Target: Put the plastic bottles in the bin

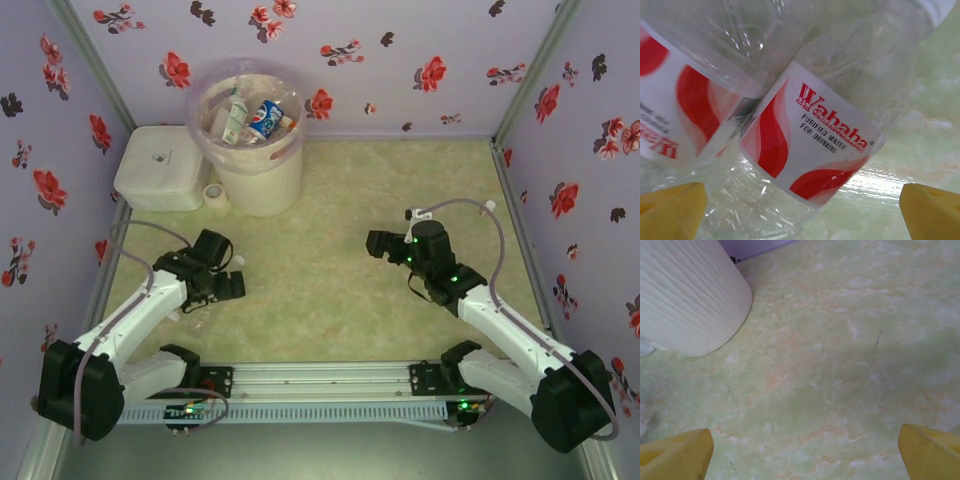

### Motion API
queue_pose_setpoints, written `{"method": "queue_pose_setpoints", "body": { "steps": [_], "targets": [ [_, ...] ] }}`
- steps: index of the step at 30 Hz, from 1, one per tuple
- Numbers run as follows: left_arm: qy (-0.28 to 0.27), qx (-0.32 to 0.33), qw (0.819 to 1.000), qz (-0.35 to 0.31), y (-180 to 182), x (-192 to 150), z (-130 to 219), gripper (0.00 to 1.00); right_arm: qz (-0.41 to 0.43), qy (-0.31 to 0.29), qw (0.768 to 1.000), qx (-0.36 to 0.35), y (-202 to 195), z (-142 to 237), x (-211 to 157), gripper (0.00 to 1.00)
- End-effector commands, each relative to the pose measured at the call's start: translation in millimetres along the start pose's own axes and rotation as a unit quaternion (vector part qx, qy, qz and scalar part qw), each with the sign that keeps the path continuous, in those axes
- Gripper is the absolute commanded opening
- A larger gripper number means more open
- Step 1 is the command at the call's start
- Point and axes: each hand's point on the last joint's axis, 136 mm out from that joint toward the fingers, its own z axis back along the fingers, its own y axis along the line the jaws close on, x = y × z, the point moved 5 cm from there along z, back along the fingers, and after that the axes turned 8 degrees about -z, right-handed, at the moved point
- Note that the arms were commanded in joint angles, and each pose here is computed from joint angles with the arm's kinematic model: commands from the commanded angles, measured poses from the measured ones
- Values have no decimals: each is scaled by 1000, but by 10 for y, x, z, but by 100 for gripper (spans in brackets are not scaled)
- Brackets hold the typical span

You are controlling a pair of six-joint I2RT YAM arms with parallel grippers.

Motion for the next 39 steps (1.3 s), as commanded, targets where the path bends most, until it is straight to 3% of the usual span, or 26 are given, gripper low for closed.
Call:
{"method": "queue_pose_setpoints", "body": {
  "steps": [1, 9, 14, 20, 23, 26, 33, 39],
  "targets": [
    [-8, -23, 999, 36, -53, 1, -81, 97, -5, -17, 1000, 10, 28, 82, 73, 96],
    [-9, -57, 998, 31, -258, -77, -135, 86, -20, -17, 999, 25, 59, 75, 68, 96],
    [-15, -60, 998, 30, -289, -58, -124, 72, -17, -19, 999, 25, 63, 99, 82, 96],
    [-43, -79, 996, 18, -351, 104, 155, 58, -15, -22, 999, 22, 58, 118, 88, 96],
    [-86, -102, 991, -3, -405, 293, 508, 57, -12, -25, 999, 20, 55, 122, 99, 96],
    [-157, -130, 978, -29, -440, 563, 1074, 56, -7, -25, 999, 18, 63, 135, 119, 96],
    [-357, -126, 918, -114, -460, 1407, 2608, 53, -5, -27, 999, 20, 103, 147, 170, 95],
    [-446, -91, 880, -140, -588, 2297, 3061, 46, -12, -25, 999, 20, 83, 178, 136, 95]
  ]
}}
